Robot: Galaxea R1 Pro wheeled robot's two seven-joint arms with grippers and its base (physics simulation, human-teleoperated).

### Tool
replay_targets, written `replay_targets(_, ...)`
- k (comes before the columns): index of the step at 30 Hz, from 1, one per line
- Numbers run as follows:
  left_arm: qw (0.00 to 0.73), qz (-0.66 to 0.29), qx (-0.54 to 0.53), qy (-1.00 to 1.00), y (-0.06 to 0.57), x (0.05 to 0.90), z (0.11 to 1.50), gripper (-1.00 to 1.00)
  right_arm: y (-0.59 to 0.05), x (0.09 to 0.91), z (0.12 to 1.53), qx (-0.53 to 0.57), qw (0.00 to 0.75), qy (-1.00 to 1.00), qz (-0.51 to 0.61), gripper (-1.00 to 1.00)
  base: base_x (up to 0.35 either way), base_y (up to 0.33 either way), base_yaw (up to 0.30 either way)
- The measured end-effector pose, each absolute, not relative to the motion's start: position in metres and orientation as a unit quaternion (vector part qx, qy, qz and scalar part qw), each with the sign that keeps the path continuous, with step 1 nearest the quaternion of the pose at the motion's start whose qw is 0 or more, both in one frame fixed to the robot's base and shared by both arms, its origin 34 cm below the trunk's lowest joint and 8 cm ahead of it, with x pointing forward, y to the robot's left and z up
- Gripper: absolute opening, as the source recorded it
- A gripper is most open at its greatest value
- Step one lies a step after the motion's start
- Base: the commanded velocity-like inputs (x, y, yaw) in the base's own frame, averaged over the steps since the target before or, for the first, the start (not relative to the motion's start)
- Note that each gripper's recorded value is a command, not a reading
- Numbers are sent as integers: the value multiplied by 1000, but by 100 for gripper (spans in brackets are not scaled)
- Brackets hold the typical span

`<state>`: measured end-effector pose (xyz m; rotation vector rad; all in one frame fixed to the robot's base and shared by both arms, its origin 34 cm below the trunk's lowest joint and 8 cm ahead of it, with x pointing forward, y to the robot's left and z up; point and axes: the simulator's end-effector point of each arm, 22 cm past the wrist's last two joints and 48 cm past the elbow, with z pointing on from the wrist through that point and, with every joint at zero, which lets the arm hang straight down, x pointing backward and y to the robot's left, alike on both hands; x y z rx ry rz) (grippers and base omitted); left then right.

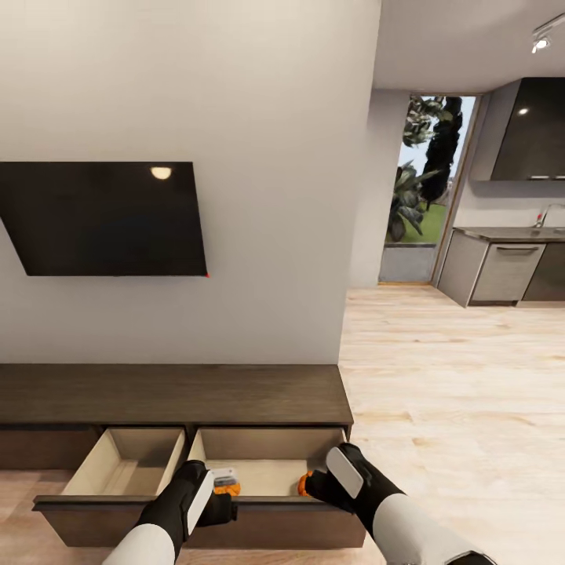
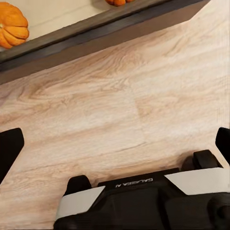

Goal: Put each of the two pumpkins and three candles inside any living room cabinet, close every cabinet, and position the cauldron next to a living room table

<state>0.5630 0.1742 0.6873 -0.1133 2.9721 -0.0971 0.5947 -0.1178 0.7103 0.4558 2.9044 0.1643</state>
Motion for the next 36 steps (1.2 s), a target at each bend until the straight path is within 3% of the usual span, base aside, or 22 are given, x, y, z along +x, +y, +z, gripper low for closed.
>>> replay_targets(11, 90, -35, -39, 995, 173, 566, 678, 100, -114, 580, 693, 160, 74, 982, 68, 100, 0, 0, 0)
replay_targets(36, 188, -25, -51, 981, 183, 593, 632, 100, -136, 564, 627, 179, 126, 975, 25, 100, 0, 0, 0)
